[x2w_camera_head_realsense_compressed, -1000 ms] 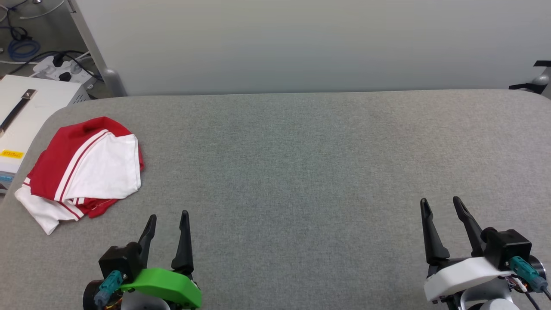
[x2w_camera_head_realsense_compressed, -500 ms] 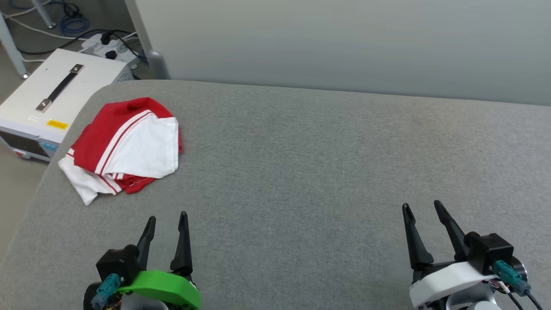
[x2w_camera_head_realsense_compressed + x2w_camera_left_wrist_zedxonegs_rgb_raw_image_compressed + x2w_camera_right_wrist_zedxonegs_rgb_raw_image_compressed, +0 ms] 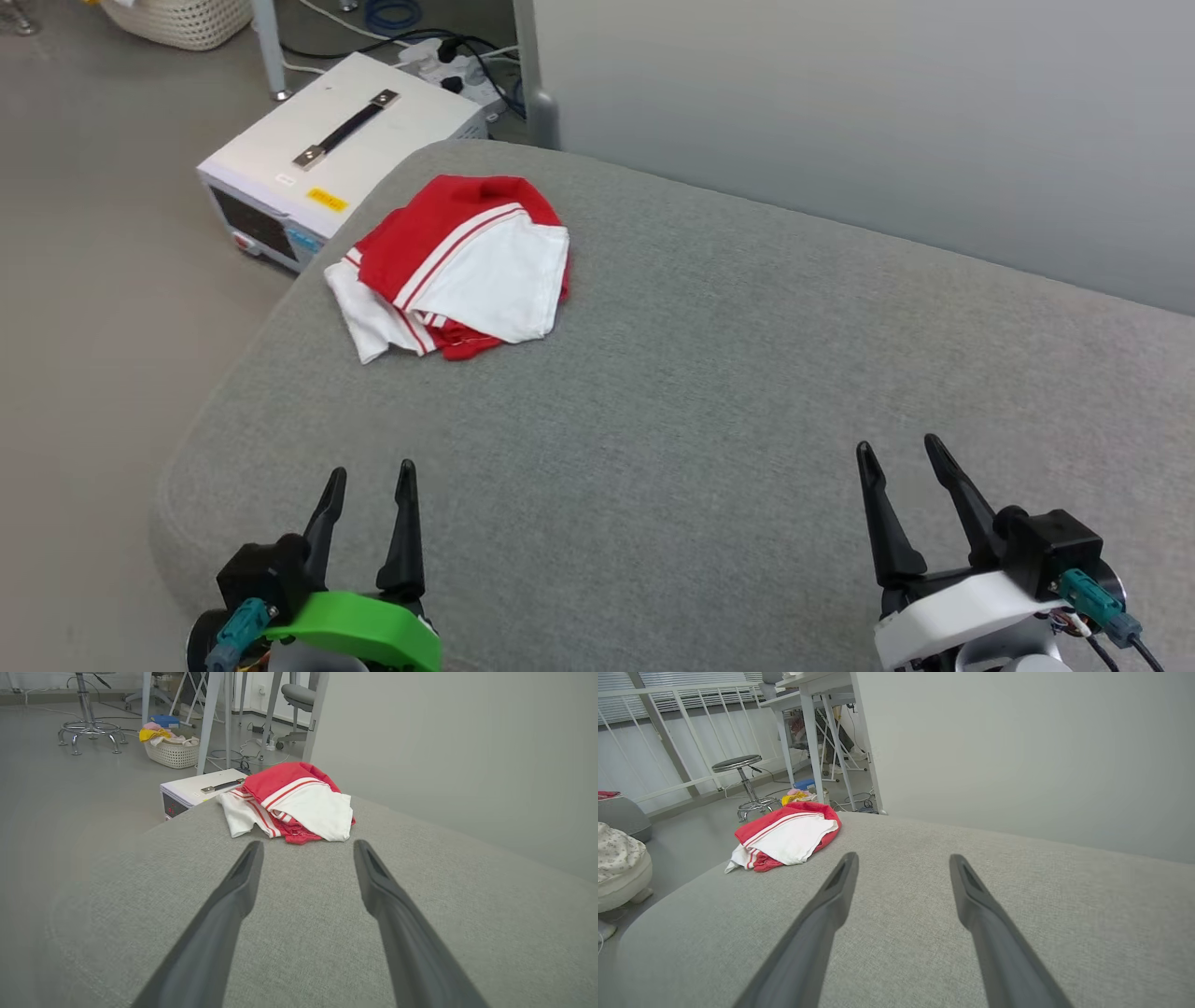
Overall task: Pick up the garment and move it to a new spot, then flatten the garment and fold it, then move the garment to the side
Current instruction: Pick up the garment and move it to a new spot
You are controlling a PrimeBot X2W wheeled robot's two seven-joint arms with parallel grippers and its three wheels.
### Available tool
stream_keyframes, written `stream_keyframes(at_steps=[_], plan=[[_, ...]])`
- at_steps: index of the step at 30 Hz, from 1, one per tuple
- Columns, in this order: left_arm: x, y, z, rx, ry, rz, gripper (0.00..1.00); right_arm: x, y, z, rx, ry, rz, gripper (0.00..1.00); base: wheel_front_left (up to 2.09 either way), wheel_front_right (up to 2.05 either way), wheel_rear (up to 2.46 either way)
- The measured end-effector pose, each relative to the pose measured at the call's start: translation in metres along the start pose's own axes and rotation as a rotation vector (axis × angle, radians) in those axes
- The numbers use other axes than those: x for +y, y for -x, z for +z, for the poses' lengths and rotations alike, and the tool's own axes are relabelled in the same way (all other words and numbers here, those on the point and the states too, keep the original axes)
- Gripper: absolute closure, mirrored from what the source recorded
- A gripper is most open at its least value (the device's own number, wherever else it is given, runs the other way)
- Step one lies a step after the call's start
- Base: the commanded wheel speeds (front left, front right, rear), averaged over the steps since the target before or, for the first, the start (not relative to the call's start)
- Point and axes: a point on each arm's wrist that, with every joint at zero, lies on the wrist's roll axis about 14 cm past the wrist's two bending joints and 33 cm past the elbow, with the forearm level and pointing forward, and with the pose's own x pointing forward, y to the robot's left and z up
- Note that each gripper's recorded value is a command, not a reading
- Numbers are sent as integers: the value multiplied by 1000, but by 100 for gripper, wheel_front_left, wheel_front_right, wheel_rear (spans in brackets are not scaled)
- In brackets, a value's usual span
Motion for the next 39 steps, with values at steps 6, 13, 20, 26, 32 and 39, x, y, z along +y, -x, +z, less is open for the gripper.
stream_keyframes(at_steps=[6, 13, 20, 26, 32, 39], plan=[[21, 15, 9, -27, -5, 66, 0, 25, -13, -4, 9, -8, 81, 0, 0, 0, 0], [33, 27, 14, -46, -4, 107, 0, 43, -21, -5, 13, -15, 135, 0, 0, 0, 0], [36, 28, 20, -64, 16, 120, 0, 46, -22, -7, 16, -18, 146, 0, 0, 0, 0], [29, 23, 23, -74, 32, 99, 0, 43, -22, -12, 28, -19, 139, 0, 0, 0, 0], [23, 7, 17, -46, 39, 80, 0, 35, -26, -17, 31, 2, 131, 0, 0, 0, 0], [2, -51, -6, 62, -86, -53, 0, 14, -42, -16, 0, -3, 97, 0, 0, 0, 0]])
